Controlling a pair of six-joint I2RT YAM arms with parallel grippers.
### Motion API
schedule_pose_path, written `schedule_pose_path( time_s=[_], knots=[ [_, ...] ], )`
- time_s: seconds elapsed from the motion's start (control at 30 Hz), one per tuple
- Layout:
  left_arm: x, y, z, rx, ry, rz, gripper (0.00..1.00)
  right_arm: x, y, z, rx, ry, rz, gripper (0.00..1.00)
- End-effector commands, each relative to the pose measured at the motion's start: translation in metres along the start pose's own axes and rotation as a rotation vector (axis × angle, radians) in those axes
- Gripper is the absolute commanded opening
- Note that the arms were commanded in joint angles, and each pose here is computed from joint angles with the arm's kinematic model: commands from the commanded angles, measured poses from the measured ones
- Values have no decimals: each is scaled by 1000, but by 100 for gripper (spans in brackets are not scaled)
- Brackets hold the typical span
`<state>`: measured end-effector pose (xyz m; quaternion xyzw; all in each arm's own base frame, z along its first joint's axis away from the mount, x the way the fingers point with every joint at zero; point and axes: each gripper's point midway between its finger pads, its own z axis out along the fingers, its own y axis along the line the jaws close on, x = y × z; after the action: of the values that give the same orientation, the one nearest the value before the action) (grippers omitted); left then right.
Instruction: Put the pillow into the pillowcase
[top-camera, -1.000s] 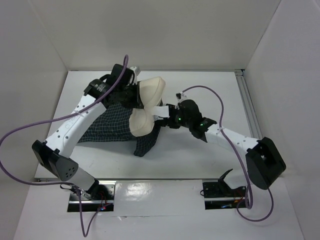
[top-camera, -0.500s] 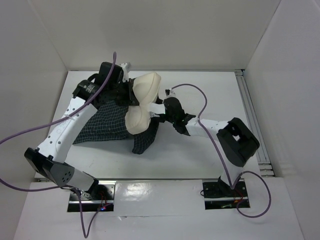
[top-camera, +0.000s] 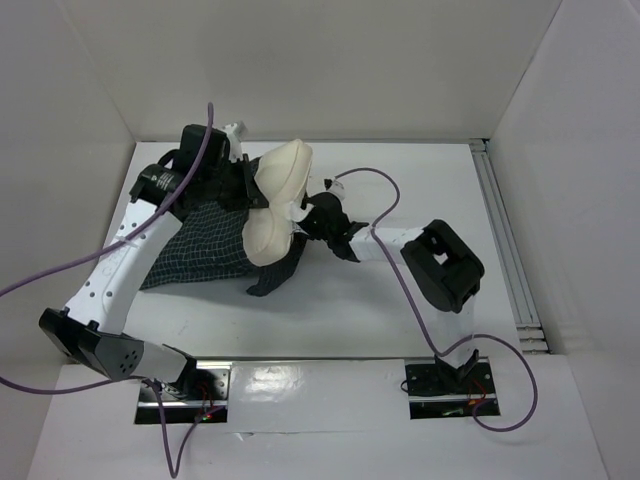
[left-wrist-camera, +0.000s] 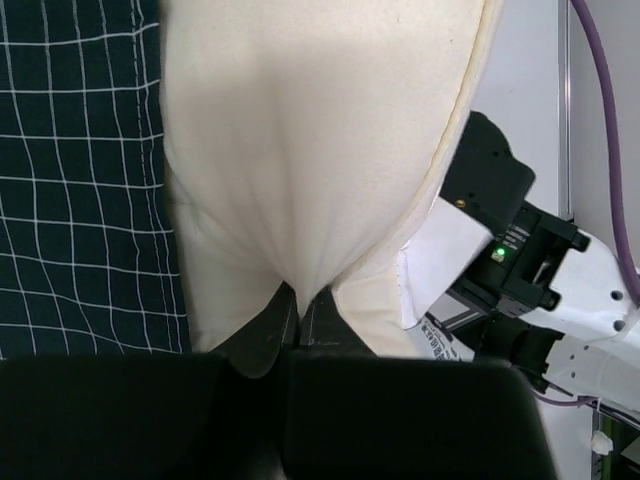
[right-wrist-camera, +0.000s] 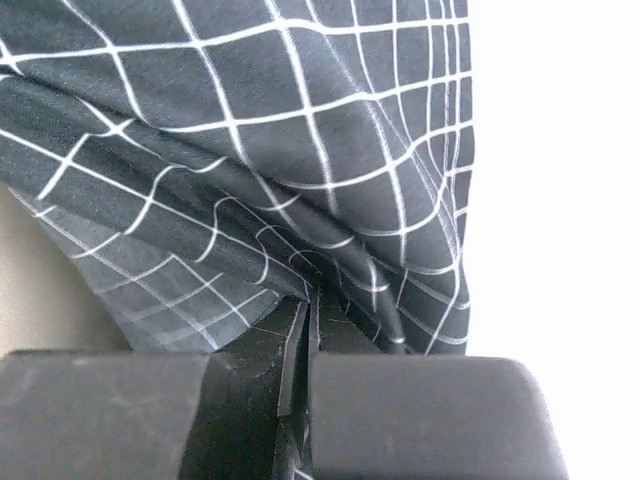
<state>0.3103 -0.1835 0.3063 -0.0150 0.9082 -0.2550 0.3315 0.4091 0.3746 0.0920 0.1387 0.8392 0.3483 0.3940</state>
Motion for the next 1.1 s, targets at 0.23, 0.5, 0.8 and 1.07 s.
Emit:
schedule_pose_path(
  time_s=[0.23, 0.5, 0.8, 1.07],
  knots=[
    [-12, 13, 4, 3, -106, -52, 0, -57, -28, -76, 11, -64, -59, 0],
    [2, 46, 41, -128, -75, -84, 0, -70, -32, -110, -48, -9, -95, 0],
    [24, 74, 62, -229, -17, -106, 0, -97, -66, -137, -1, -49, -69, 0],
    [25, 81, 78, -259, -5, -140, 0, -89, -72, -148, -34, 17, -47, 0]
  ],
)
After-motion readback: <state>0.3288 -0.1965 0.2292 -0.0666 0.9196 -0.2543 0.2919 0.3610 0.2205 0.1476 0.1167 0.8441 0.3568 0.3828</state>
